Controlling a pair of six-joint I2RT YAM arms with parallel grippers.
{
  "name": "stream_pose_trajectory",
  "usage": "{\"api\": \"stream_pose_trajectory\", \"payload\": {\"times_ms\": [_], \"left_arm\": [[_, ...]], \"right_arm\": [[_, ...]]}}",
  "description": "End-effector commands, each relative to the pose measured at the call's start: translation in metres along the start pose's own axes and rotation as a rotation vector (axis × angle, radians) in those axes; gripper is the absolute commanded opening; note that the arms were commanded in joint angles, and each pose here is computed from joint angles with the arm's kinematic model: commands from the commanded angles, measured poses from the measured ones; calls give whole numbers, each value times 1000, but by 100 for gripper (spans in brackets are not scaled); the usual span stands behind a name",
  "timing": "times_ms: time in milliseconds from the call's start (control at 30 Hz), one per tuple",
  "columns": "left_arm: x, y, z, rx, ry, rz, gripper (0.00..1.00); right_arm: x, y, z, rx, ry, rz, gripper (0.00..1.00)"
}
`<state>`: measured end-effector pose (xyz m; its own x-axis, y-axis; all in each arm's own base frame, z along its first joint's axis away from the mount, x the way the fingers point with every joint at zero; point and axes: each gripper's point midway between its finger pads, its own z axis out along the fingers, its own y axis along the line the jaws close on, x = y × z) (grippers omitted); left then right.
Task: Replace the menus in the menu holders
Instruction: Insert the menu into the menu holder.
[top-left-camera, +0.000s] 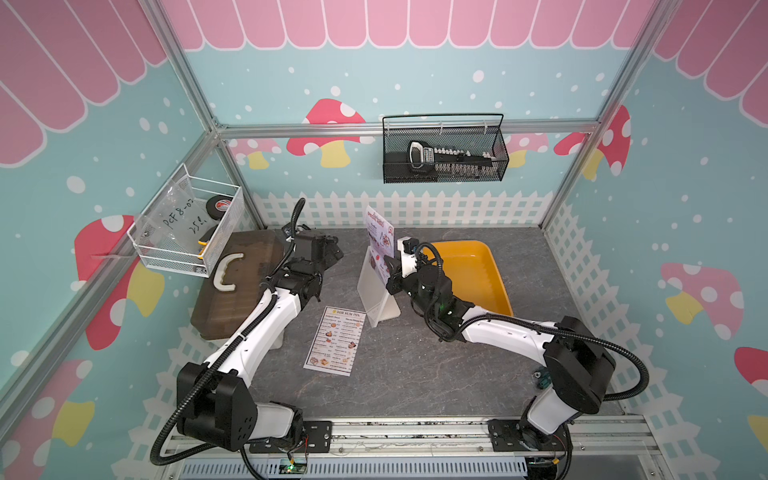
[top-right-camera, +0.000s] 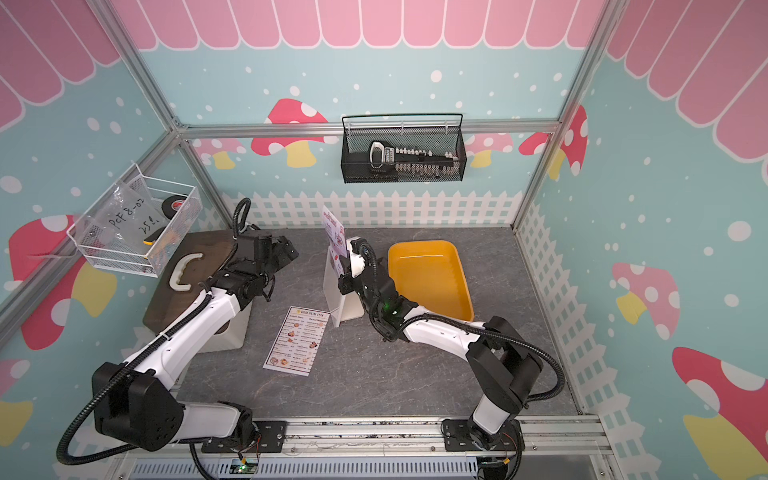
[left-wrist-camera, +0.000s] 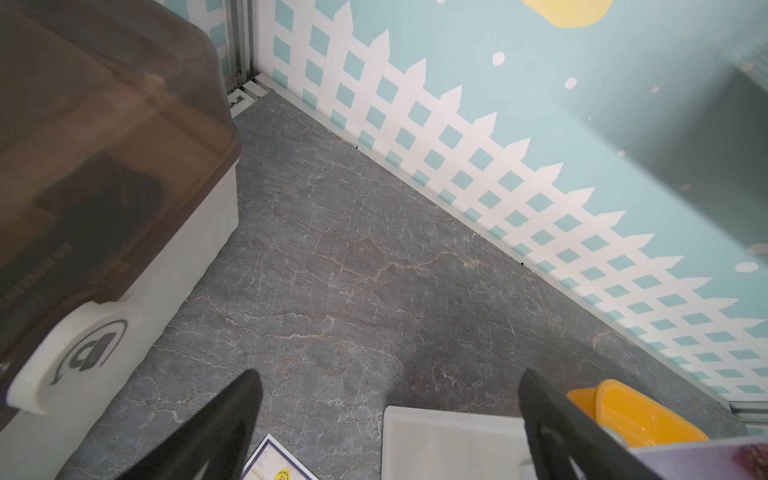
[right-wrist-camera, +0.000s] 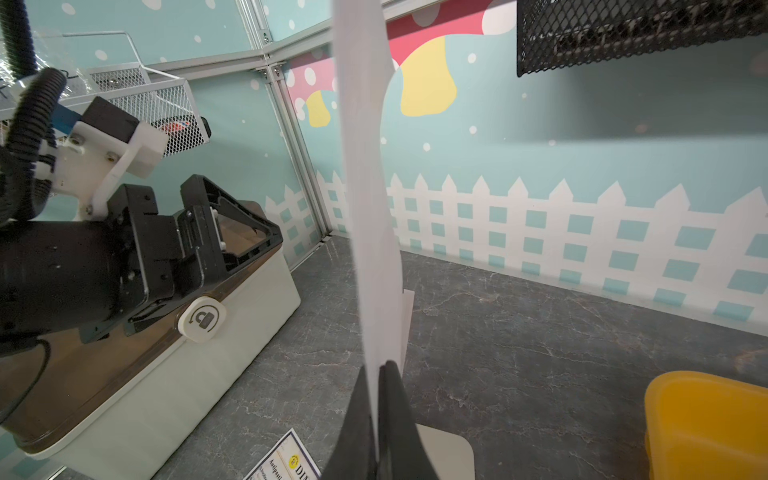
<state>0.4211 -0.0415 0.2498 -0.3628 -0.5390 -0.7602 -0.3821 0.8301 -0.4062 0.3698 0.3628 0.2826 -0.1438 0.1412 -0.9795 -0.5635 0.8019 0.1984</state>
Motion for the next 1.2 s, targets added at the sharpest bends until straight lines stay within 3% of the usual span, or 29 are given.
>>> {"api": "stream_pose_trajectory", "payload": {"times_ms": [0,1167], "left_arm": [[-11,-4,0,0,-32,-16,97],[-18,-6,-1,-3,-53,-10,97]], "right_arm": [[-24,4,-4,0,-70,-10,5],[-5,5,-8,5,-77,80,5]]}}
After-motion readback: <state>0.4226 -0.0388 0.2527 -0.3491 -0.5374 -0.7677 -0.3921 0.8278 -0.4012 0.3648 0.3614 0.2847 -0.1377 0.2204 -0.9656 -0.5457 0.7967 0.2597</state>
